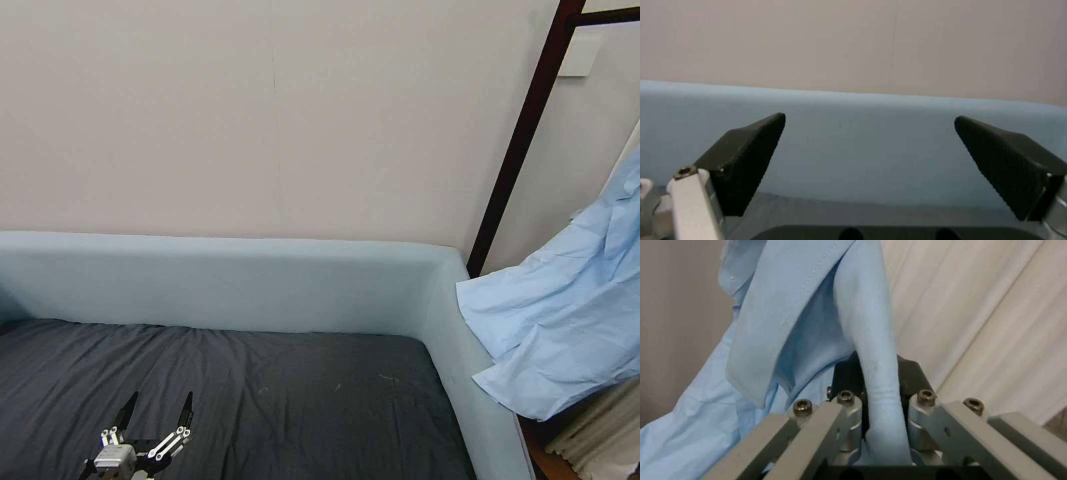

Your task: Pick up the clothes from the sofa and hang them on the clothes hanger.

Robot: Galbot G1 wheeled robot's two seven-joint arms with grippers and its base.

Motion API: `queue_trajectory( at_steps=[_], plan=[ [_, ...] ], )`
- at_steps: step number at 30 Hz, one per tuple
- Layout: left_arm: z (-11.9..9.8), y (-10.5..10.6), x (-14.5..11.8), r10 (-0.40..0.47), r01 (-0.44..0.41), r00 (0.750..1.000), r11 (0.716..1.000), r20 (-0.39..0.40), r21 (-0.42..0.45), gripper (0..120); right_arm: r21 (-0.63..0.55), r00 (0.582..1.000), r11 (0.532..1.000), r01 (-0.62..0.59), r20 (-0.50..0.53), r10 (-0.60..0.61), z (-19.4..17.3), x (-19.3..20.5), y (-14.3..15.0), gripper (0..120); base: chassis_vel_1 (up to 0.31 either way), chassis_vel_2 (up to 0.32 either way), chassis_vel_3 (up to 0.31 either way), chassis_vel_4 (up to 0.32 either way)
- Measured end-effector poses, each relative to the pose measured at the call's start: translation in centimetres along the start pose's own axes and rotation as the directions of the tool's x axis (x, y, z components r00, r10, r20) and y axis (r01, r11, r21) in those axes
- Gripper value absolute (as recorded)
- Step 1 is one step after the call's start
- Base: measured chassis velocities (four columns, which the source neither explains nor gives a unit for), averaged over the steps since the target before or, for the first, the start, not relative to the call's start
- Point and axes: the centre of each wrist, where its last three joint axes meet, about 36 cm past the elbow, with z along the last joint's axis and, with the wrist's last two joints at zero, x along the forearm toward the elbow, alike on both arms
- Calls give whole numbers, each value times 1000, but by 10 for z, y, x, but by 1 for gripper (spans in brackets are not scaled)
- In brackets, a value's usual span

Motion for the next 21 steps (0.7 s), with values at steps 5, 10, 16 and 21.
queue_trajectory(
  at_steps=[5, 10, 16, 21],
  plan=[
    [0, 0, 0, 0, 0, 1000, 1000, 0, 0, 100, 34, 997, 999, 33, 66, -35, 4, -14, 36, 6, 0, 0, 0, 0],
    [0, 0, 0, 0, 0, 1000, 1000, 0, 0, 100, 170, 989, 985, 24, 139, -48, -2, -7, 78, 6, 0, 0, 0, 0],
    [0, 0, 0, 0, 0, 1000, 1000, 0, 0, 100, 225, 976, 974, 1, 210, -50, -38, -4, 121, 6, 0, 0, 0, 0],
    [0, 0, 0, 0, 0, 1000, 1000, 0, 0, 100, 214, 969, 977, -14, 244, -40, -72, -7, 132, 6, 0, 0, 0, 0]
  ],
)
